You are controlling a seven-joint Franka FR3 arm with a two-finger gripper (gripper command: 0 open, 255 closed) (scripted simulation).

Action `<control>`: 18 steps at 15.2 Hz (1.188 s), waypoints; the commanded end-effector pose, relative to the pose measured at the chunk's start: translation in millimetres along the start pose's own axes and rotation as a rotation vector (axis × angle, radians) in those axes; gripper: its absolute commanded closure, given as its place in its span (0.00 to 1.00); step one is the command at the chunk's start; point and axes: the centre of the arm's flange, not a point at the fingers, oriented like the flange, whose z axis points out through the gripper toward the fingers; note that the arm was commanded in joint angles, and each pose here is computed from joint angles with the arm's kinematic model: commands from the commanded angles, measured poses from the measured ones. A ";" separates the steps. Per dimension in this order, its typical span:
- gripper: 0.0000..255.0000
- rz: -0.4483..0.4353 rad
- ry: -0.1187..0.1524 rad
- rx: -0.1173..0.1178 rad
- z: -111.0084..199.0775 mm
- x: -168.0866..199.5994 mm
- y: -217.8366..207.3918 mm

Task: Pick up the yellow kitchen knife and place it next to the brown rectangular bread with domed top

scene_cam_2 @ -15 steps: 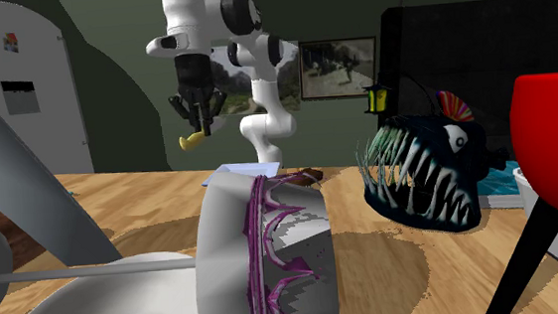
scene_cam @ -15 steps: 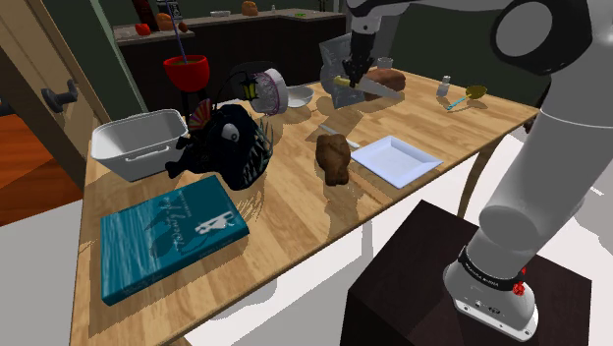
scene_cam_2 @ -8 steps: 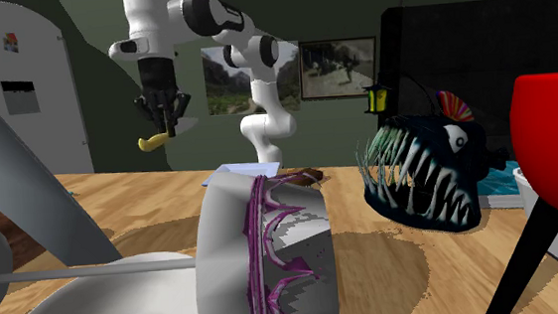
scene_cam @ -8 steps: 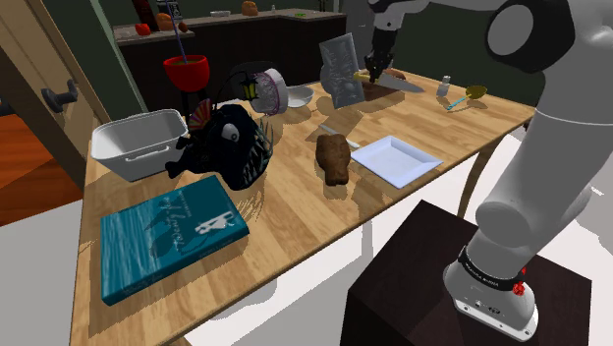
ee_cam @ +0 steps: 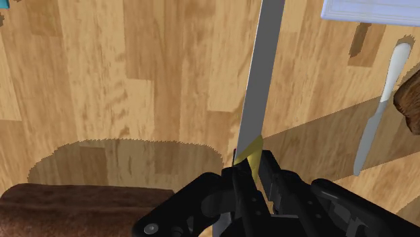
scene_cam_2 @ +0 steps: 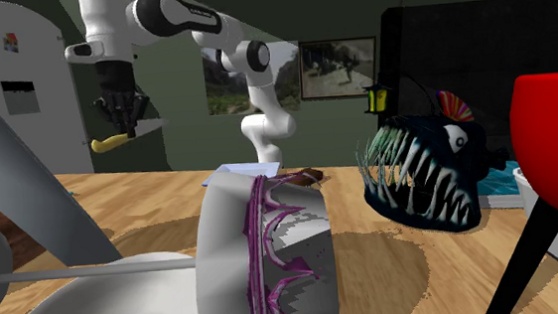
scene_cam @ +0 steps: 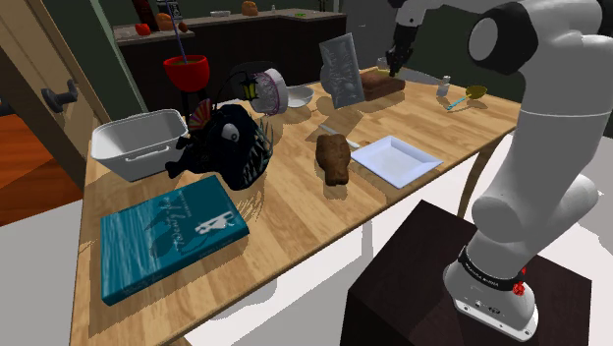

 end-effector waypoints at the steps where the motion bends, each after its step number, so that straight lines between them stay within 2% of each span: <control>1: 1.00 -0.002 0.000 0.000 -2.1 -3.0 27.4; 3: 1.00 -0.002 0.000 0.000 -3.6 -5.1 56.0; 18: 1.00 -0.002 0.000 0.000 75.2 -11.6 59.8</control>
